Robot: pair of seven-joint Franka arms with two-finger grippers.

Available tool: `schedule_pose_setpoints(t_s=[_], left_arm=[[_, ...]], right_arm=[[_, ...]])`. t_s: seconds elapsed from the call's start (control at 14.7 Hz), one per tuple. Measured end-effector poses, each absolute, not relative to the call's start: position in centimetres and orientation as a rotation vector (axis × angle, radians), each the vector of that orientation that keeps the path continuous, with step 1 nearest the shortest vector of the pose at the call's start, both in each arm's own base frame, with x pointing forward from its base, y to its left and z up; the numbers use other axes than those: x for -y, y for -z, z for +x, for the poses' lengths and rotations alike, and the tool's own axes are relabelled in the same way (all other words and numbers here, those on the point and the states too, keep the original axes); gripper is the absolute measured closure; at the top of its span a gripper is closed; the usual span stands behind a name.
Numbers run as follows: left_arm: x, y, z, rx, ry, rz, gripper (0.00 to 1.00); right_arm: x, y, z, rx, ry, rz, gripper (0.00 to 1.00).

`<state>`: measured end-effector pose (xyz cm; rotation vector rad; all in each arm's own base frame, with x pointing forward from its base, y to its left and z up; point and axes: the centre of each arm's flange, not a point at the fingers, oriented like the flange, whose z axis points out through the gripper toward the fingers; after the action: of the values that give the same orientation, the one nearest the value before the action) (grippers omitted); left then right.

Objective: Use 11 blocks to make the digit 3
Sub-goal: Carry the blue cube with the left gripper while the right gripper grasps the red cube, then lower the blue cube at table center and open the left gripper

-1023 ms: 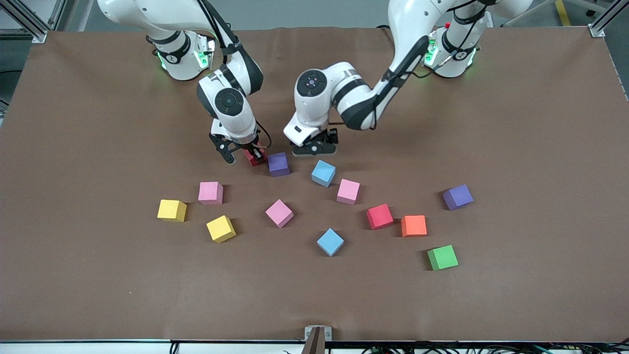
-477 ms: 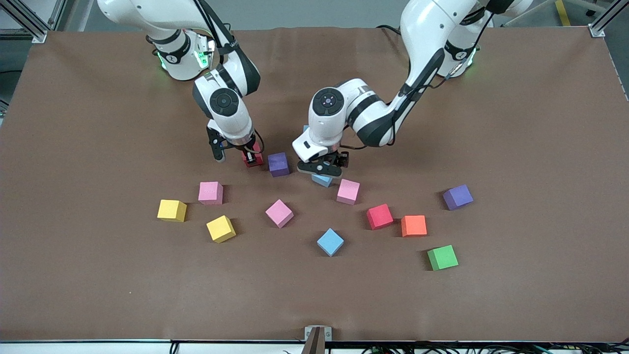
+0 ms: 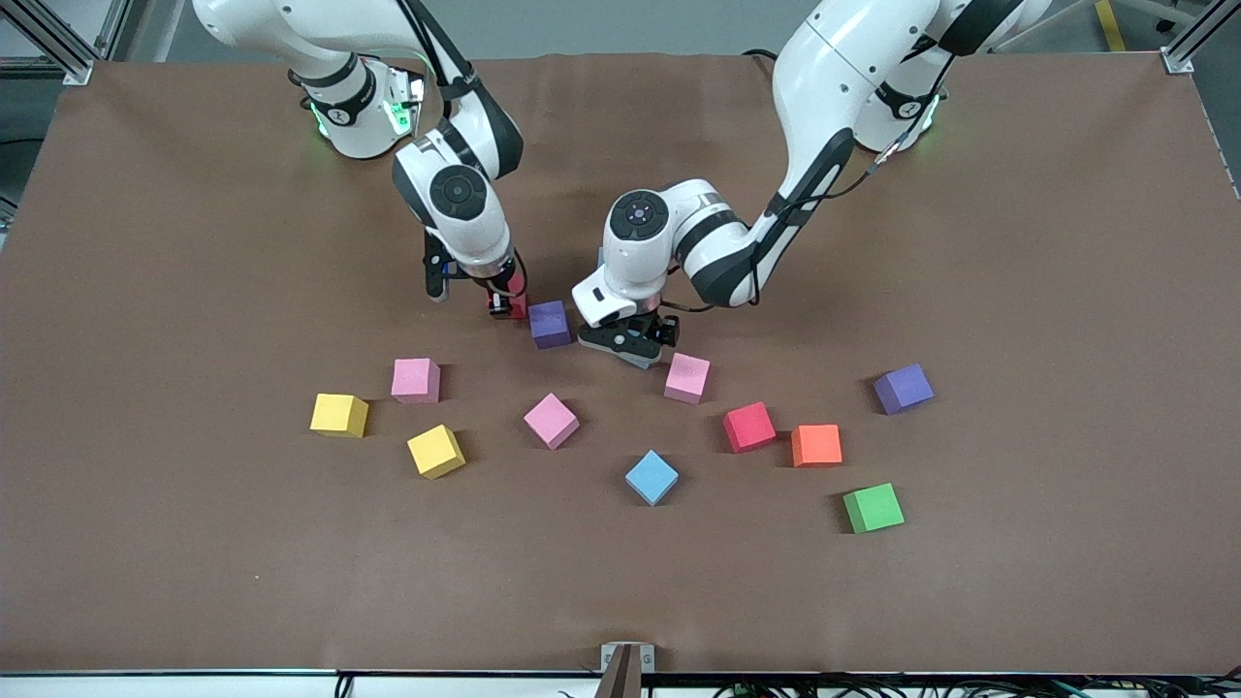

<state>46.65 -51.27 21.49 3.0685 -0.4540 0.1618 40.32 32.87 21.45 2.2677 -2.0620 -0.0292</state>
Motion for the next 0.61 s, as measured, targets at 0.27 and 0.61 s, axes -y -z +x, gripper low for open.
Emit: schedule_pose_setpoints(t_s=[0.27, 0.61], left_arm=[[51.2, -21.1, 46.7, 0.46, -0.168, 3.068, 0.08], [51.1, -20.5, 46.8, 0.427, -0.159, 3.073, 0.39]], right_arm=[[-34.4, -21.6, 39.3, 2.112, 0.024, 2.245, 0.41], [-38.8, -20.9, 35.8, 2.165, 0.027, 2.28, 0.41]])
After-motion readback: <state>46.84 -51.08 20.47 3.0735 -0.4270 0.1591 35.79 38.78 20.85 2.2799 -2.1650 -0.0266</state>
